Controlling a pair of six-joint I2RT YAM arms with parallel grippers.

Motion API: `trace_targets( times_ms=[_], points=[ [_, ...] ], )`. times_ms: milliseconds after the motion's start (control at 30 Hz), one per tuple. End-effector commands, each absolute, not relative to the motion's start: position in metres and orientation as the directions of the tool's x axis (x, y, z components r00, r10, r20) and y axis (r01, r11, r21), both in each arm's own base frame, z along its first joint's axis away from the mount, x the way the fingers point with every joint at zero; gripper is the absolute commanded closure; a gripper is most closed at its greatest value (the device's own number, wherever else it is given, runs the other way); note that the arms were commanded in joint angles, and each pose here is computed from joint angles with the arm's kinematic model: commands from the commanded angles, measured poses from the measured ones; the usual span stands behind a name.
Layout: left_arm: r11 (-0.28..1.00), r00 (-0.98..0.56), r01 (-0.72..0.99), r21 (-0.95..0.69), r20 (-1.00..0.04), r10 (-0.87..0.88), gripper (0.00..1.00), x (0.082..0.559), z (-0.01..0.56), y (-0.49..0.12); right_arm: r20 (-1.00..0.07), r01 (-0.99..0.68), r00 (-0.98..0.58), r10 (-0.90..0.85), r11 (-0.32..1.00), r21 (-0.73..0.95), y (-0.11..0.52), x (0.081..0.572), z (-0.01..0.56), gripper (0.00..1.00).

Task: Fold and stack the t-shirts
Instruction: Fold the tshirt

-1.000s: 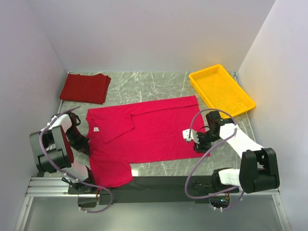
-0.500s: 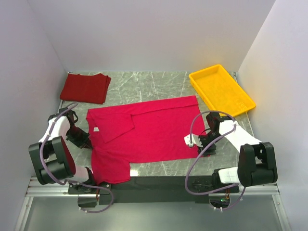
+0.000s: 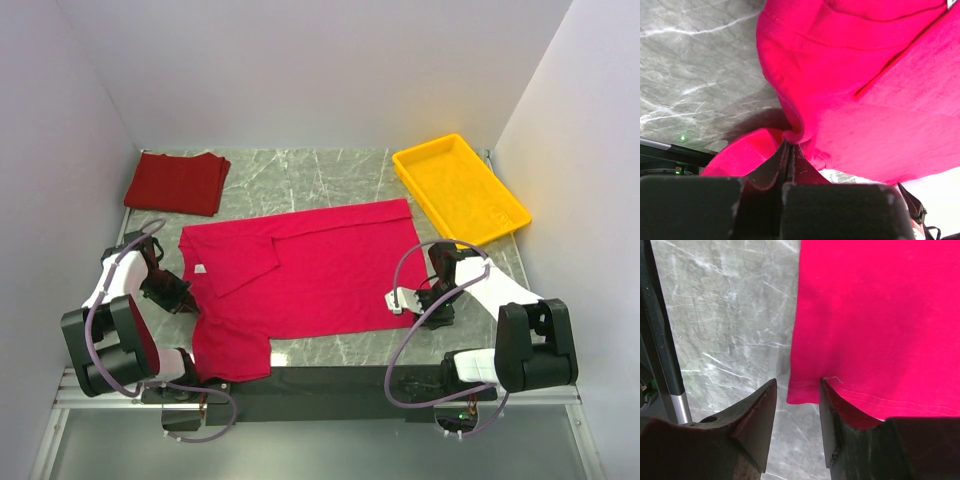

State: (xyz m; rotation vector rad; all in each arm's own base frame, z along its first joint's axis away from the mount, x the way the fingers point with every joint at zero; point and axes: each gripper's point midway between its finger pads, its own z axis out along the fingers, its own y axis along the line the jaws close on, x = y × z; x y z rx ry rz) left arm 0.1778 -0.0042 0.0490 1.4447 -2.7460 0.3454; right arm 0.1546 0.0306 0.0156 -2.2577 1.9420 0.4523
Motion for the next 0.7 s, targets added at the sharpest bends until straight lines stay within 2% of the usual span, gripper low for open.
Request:
trace_targets(
  times_ms=[0,133,200,267,300,333,467,667],
  points=[
    [0.536,-0.568,-0.814,-0.223,0.113,-0.815,0.99,0.18,0.055,-0.009,-0.277,-0.982,0.14,-0.951,-0.169,0.087,0.027,0.154,0.011,0.55],
    [0.529,-0.553,-0.827,-0.192,0.11,-0.826,0.99,0.174,0.054,-0.007,-0.274,-0.985,0.12,-0.954,-0.148,0.085,0.031,0.157,0.005,0.65],
    [0.525,-0.548,-0.83,-0.186,0.101,-0.83,0.99,0.175,0.056,-0.005,-0.277,-0.989,0.105,-0.955,-0.13,0.072,0.033,0.16,0.004,0.77],
    [0.528,-0.547,-0.832,-0.172,0.089,-0.832,0.99,0.176,0.057,-0.001,-0.28,-0.993,0.09,-0.956,-0.107,0.045,0.035,0.167,0.006,0.83],
    [0.526,-0.544,-0.834,-0.169,0.087,-0.834,0.99,0.176,0.058,0.0,-0.285,-0.996,0.064,-0.956,-0.079,0.041,0.035,0.17,0.009,0.93],
    [0.528,-0.545,-0.833,-0.163,0.084,-0.834,0.99,0.177,0.059,0.001,-0.291,-0.997,0.053,-0.955,-0.067,0.038,0.035,0.172,0.012,0.98],
    [0.537,-0.544,-0.834,-0.125,0.027,-0.839,0.99,0.181,0.069,0.014,-0.391,-1.0,-0.018,-0.92,0.011,0.02,0.037,0.195,0.052,1.0],
    [0.541,-0.548,-0.83,-0.131,0.015,-0.837,0.99,0.187,0.071,0.017,-0.491,-0.989,-0.108,-0.864,0.145,-0.037,0.034,0.239,0.092,1.0]
  ],
)
